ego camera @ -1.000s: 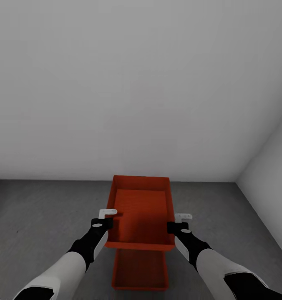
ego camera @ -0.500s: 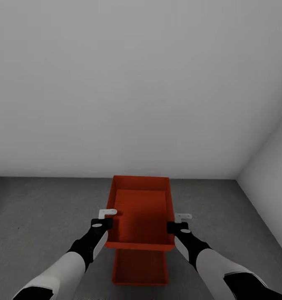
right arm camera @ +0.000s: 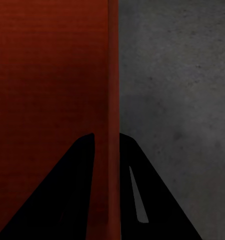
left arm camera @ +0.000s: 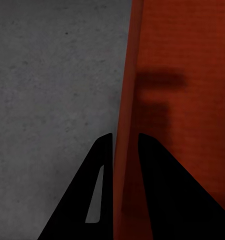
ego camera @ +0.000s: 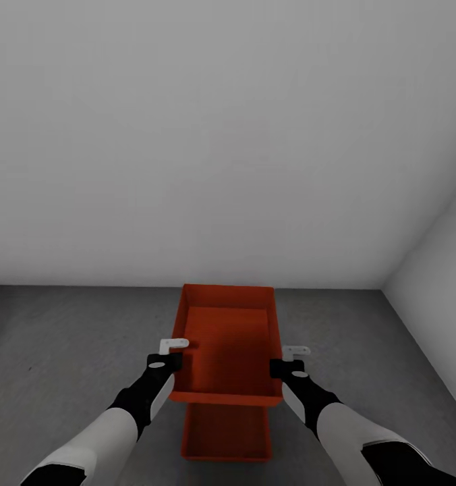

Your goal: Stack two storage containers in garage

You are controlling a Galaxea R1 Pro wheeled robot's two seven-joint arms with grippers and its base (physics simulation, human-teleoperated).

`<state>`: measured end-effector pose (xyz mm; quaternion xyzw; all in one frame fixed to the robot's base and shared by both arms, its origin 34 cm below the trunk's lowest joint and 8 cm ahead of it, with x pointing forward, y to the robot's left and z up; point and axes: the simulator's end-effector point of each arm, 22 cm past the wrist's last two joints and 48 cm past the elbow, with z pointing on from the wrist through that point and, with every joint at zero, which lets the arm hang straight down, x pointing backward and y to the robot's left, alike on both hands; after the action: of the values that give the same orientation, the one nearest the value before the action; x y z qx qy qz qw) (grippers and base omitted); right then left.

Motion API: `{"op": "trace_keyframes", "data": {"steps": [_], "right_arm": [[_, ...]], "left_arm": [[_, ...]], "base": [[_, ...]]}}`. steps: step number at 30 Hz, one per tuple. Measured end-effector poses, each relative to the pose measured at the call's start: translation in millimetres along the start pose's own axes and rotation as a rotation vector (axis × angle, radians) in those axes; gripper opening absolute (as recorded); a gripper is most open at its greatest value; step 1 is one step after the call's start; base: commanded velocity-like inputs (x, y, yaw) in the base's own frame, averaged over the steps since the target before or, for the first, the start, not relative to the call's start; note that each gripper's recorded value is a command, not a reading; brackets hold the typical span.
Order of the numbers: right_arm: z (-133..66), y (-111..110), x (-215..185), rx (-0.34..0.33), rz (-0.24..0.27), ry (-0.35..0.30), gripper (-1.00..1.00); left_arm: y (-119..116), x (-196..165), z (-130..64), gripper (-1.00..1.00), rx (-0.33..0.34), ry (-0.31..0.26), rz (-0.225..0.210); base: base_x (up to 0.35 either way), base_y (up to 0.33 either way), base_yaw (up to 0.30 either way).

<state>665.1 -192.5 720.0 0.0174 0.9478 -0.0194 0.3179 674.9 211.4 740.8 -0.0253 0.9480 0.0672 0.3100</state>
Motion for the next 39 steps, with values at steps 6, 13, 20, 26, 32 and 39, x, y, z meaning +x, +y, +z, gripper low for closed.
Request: {"op": "trace_keyframes", "data": {"steps": [6,13,20,26,32,39], "right_arm": [[-0.1,0.5,-0.1,0.001,0.000,-0.001,-1.00],[-0.1,0.4,0.1,0.001,0.000,0.000,-1.00],[0.1,0.3,0.3,0.001,0.000,0.000,-1.00],[0.2,0.3,0.4,0.001,0.000,0.001,-1.00],[0.2,0.3,0.4,0.001,0.000,0.001,-1.00],[0.0,0.3,0.4,0.001,0.000,0.000,-1.00]], "left_arm": [[0.5,-0.1,0.2,-1.00,0.001,0.000,0.000],[0.4,0.3,0.2,-1.00,0.001,0.000,0.000],[0.3,0.7,0.5,-1.00,0.001,0.001,0.000],[0.3,0.7,0.5,-1.00,0.001,0.001,0.000],[0.3,0.8,0.5,-1.00,0.001,0.001,0.000],[0.3,0.7,0.4,-1.00,0.001,0.001,0.000]], "base": [[0.000,0.000,0.000],[0.000,0.000,0.000],[-0.088,0.000,0.000],[-0.161,0.000,0.000],[-0.169,0.000,0.000],[-0.121,0.000,0.000]]}}
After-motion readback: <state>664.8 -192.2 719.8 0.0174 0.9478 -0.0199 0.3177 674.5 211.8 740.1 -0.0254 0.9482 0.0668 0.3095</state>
